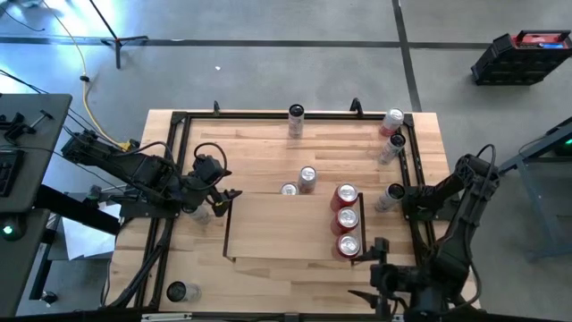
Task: Place canned beverage on shelf
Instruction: Put the red-black soda can on the shelf aligned with the other red-black soda cans, then put the top pink and white bottle on the shelf
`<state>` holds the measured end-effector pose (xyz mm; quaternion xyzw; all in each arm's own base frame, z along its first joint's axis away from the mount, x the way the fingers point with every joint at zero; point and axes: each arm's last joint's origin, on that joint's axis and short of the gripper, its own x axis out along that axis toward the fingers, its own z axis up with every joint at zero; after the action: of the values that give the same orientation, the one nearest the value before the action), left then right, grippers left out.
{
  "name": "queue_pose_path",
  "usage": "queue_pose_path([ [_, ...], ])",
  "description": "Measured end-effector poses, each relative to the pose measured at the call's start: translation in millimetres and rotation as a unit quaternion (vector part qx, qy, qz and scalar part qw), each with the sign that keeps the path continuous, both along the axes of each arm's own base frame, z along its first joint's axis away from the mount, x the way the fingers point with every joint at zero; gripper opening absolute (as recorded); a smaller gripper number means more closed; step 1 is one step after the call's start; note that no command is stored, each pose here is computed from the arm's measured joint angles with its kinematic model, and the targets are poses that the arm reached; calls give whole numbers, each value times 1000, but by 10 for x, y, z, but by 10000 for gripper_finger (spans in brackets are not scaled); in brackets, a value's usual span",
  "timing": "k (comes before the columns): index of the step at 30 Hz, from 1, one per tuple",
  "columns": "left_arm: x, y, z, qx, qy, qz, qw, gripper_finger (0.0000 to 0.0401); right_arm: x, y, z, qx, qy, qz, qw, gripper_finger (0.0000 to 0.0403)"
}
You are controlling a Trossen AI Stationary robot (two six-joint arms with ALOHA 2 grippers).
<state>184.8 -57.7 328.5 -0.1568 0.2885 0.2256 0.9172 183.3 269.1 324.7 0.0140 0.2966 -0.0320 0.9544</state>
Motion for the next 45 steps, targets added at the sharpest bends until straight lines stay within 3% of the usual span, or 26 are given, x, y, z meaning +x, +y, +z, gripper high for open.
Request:
queue_pose_path([
  [17,1,0,1,2,1,-2,1000,341,95,-58,2,-4,4,-7,1000,339],
  [27,30,-26,36,6,-19,-16,1000,341,-7,-35,342,-24,-3,27,999,339],
  [37,231,-249,36,38,-58,-68,995,341,-288,-261,359,-29,88,-63,994,339],
  [45,451,-373,34,58,-107,-70,990,341,-308,-412,251,-44,162,-112,980,339],
])
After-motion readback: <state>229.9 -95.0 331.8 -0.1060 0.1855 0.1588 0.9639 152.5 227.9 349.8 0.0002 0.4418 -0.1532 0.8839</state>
